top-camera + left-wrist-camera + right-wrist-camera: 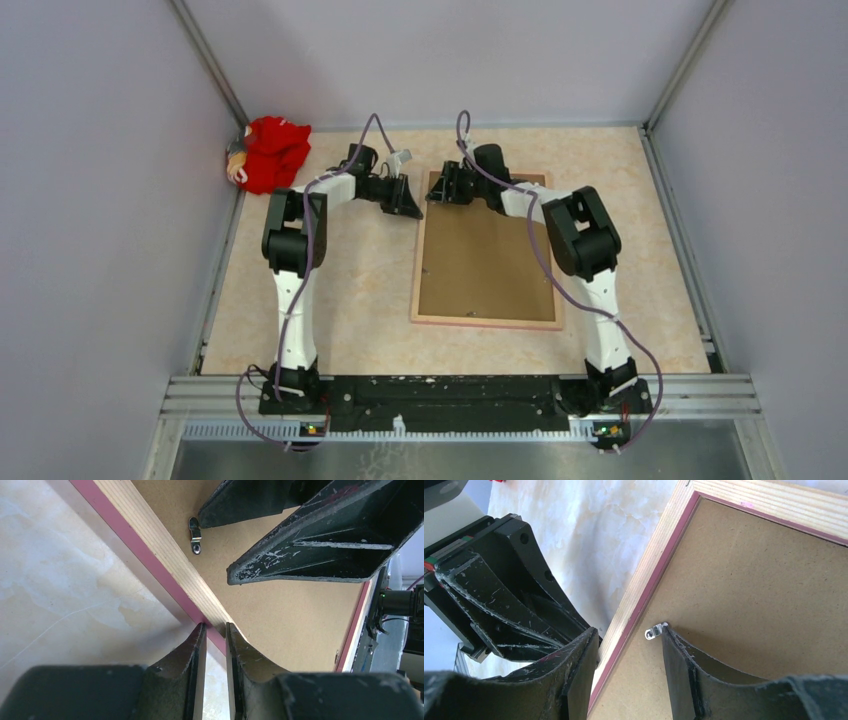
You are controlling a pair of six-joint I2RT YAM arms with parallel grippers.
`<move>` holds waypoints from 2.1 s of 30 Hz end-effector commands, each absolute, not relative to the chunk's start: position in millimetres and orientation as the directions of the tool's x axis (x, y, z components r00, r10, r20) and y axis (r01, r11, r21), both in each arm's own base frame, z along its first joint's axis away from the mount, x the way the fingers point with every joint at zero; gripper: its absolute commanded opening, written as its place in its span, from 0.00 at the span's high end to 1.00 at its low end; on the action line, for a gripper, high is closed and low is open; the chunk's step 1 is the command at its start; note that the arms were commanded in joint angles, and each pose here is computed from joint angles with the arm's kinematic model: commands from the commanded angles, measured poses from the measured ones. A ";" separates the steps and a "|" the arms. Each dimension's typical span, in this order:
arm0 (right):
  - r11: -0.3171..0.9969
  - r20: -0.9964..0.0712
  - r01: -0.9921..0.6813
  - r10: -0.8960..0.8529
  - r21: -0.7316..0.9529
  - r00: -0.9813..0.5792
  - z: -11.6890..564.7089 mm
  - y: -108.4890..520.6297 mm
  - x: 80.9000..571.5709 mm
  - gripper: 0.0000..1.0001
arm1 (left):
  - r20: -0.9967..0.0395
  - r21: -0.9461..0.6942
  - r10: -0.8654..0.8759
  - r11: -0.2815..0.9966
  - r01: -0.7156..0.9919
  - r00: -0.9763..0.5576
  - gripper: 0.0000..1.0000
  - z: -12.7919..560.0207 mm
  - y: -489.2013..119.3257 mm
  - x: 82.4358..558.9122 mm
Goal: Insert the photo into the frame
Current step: Install the photo frame at the center of the board.
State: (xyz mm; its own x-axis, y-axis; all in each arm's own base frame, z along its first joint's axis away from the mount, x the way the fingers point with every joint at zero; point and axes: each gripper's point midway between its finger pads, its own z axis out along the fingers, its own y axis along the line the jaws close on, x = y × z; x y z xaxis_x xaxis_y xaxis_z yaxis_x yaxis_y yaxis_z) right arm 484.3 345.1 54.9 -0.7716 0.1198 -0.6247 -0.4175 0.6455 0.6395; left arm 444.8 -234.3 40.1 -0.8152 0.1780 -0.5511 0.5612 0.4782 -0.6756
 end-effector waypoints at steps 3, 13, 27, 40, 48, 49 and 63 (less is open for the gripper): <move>0.656 -0.621 -0.414 0.107 0.631 -0.777 37.9 348.8 487.4 0.50 | -0.515 -0.672 0.209 0.504 0.543 -0.831 0.75 28.3 -229.1 431.7; 0.608 -0.597 -0.422 0.108 0.673 -0.795 36.5 364.4 482.5 0.51 | -0.514 -0.672 0.212 0.502 0.544 -0.831 0.75 27.9 -229.1 431.0; 0.541 -0.571 -0.455 0.059 0.707 -0.819 36.2 374.3 473.8 0.55 | -0.513 -0.670 0.219 0.502 0.547 -0.830 0.75 25.4 -228.4 430.3; 0.447 -0.526 -0.458 0.032 0.768 -0.850 48.7 384.0 458.7 0.59 | -0.513 -0.668 0.219 0.505 0.546 -0.830 0.75 24.5 -228.4 431.8; 0.426 -0.524 -0.465 0.026 0.776 -0.851 57.4 386.6 457.7 0.59 | -0.513 -0.666 0.220 0.507 0.547 -0.829 0.75 25.3 -228.0 431.9; 0.425 -0.524 -0.466 0.025 0.776 -0.851 58.5 386.9 458.1 0.59 | -0.515 -0.665 0.221 0.507 0.548 -0.829 0.75 25.4 -228.0 432.1; 0.467 -0.630 -0.515 0.124 0.719 -0.767 131.0 357.7 503.4 0.39 | -0.549 -0.647 0.212 0.504 0.572 -0.808 0.73 48.1 -217.7 440.9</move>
State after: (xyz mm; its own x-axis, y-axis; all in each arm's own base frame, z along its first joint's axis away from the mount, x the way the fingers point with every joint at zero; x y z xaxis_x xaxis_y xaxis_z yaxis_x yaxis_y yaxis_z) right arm 479.1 371.0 64.6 -0.8517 0.0595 -0.5206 -0.4292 0.4909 0.7581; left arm 437.5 -229.9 39.8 -0.8241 0.1957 -0.5315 0.5546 0.4694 -0.6871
